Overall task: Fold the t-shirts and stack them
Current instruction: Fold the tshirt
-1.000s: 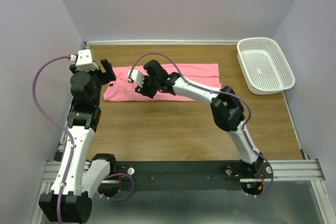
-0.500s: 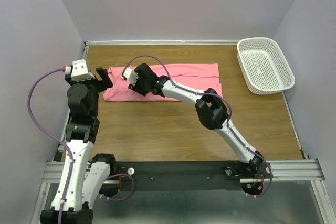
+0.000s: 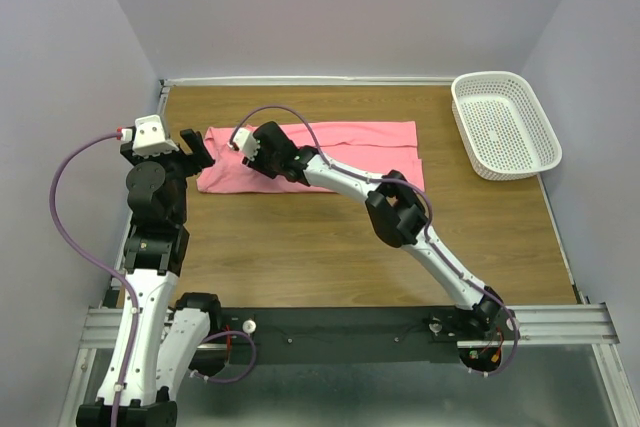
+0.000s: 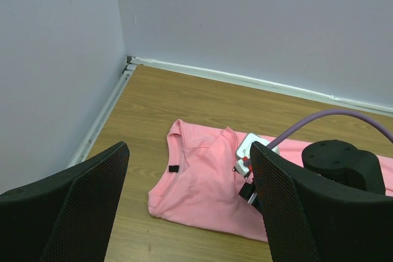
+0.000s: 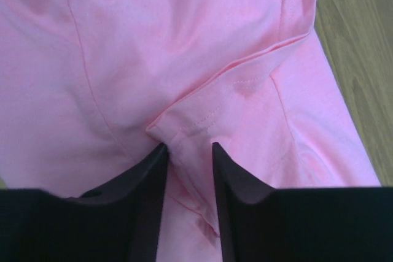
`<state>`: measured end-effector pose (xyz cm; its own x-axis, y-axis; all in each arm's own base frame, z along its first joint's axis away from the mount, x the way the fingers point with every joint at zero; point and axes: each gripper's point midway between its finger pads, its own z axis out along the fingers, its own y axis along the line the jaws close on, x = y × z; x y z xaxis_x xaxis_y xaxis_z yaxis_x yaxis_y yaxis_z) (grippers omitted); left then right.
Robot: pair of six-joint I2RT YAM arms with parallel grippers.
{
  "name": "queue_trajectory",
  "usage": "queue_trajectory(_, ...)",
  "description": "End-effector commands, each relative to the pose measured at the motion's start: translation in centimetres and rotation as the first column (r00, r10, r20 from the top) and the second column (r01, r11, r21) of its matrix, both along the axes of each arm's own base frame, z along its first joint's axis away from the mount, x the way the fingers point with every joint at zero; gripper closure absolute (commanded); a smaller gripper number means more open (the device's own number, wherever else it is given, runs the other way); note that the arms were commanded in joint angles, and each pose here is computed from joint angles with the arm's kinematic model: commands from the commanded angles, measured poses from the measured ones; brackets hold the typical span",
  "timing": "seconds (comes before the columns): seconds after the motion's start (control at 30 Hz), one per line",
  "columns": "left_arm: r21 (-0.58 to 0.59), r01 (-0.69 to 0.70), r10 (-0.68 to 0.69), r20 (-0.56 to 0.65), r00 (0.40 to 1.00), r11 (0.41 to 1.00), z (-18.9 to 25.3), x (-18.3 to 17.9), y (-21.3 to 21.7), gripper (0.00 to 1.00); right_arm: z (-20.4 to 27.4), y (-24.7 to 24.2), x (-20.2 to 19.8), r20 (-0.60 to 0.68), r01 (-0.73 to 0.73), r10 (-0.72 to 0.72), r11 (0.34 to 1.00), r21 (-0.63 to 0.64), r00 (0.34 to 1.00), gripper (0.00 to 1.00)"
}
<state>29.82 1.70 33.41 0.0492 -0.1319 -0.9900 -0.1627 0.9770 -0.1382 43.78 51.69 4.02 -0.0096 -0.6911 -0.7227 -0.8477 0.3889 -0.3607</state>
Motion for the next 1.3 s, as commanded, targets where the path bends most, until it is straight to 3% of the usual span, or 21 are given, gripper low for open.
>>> queue_trajectory(0.0, -0.007, -0.026, 0.026, 0.038, 0.999, 1.0, 0.9, -0.3, 0.4, 0.13, 0.2, 0.9, 0.9, 0.037, 0.039, -0.041, 0.999, 0.032, 0.999, 0.63)
queue_trajectory(0.07, -0.007, -0.024, 0.025, 0.036, 0.999, 1.0, 0.9, -0.3, 0.4, 0.13, 0.7, 0.9, 1.1, 0.049, 0.049, -0.051, 0.998, 0.038, 0.997, 0.75)
queue_trajectory(0.33, -0.004, -0.012, 0.012, 0.031, 0.999, 1.0, 0.8, -0.2, 0.2, 0.13, 4.1, 0.0, 3.1, 0.112, 0.118, -0.127, 0.99, 0.082, 0.986, 1.0)
queue_trajectory(0.63, -0.006, -0.011, 0.011, 0.036, 0.999, 1.0, 0.9, -0.2, 0.2, 0.13, 6.5, -5.1, 8.0, 0.125, 0.268, -0.283, 0.955, 0.129, 0.951, 0.99)
queue_trajectory(0.67, -0.006, -0.011, 0.011, 0.033, 0.999, 1.0, 0.8, -0.1, 0.2, 0.13, 6.5, -5.5, 8.3, 0.122, 0.28, -0.296, 0.951, 0.132, 0.947, 0.98)
queue_trajectory(0.7, -0.007, -0.012, 0.012, 0.032, 0.999, 1.0, 0.7, -0.1, 0.2, 0.13, 6.3, -6.4, 9.0, 0.123, 0.301, -0.316, 0.945, 0.126, 0.941, 0.89)
queue_trajectory(0.73, -0.007, -0.012, 0.012, 0.03, 0.999, 1.0, 0.7, -0.1, 0.2, 0.13, 6.1, -6.9, 9.2, 0.122, 0.31, -0.324, 0.943, 0.12, 0.938, 0.89)
queue_trajectory(0.77, -0.006, -0.012, 0.012, 0.027, 1.0, 1.0, 0.6, -0.1, 0.2, 0.13, 6.5, -7.4, 9.4, 0.124, 0.32, -0.334, 0.939, 0.123, 0.934, 0.72)
queue_trajectory(0.93, -0.007, -0.005, 0.005, 0.011, 1.0, 1.0, 0.1, 0.4, 0.0, 0.13, 6.5, -10.6, 10.1, 0.072, 0.371, -0.382, 0.92, 0.127, 0.922, 0.52)
queue_trajectory(0.97, -0.01, 0.002, -0.002, 0.007, 1.0, 1.0, -0.1, 0.6, -0.1, 0.13, 6.6, -10.9, 10.0, 0.054, 0.365, -0.375, 0.921, 0.133, 0.925, 0.52)
queue_trajectory(1.03, -0.035, 0.03, -0.031, -0.03, 0.999, 0.999, -1.2, 1.5, -0.8, 0.12, 8.0, -11.5, 9.0, 0.007, 0.325, -0.33, 0.932, 0.164, 0.944, 0.38)
queue_trajectory(1.07, -0.066, 0.033, -0.036, -0.051, 0.998, 0.997, -1.9, 1.9, -1.0, 0.12, 8.7, -11.5, 8.3, -0.013, 0.294, -0.297, 0.94, 0.174, 0.955, 0.34)
queue_trajectory(1.1, -0.109, 0.027, -0.035, -0.074, 0.997, 0.994, -2.6, 2.3, -1.1, 0.04, 9.0, -10.9, 6.9, -0.051, 0.207, -0.201, 0.959, 0.194, 0.978, 0.25)
queue_trajectory(1.13, -0.21, 0.033, -0.062, -0.135, 0.989, 0.977, -4.8, 3.1, -2.0, 0.03, 12.1, -11.1, 5.5, -0.012, 0.122, -0.122, 0.971, 0.207, 0.992, 0.21)
queue_trajectory(1.17, -0.263, 0.034, -0.086, -0.187, 0.979, 0.964, -7.0, 3.4, -2.5, 0.03, 10.1, -11.7, 3.1, -0.057, 0.045, -0.036, 0.985, 0.166, 0.998, 0.13)
queue_trajectory(1.23, -0.394, 0.051, -0.171, -0.276, 0.946, 0.918, -11.2, 4.0, -4.1, 0.02, 10.1, -11.5, -2.6, -0.129, -0.199, 0.226, 0.961, 0.194, 0.966, 0.12)
queue_trajectory(1.27, -0.497, 0.028, -0.196, -0.289, 0.937, 0.867, -12.7, 4.1, -4.9, 0.02, 12.7, -12.0, -4.6, -0.053, -0.324, 0.339, 0.927, 0.19, 0.939, 0.11)
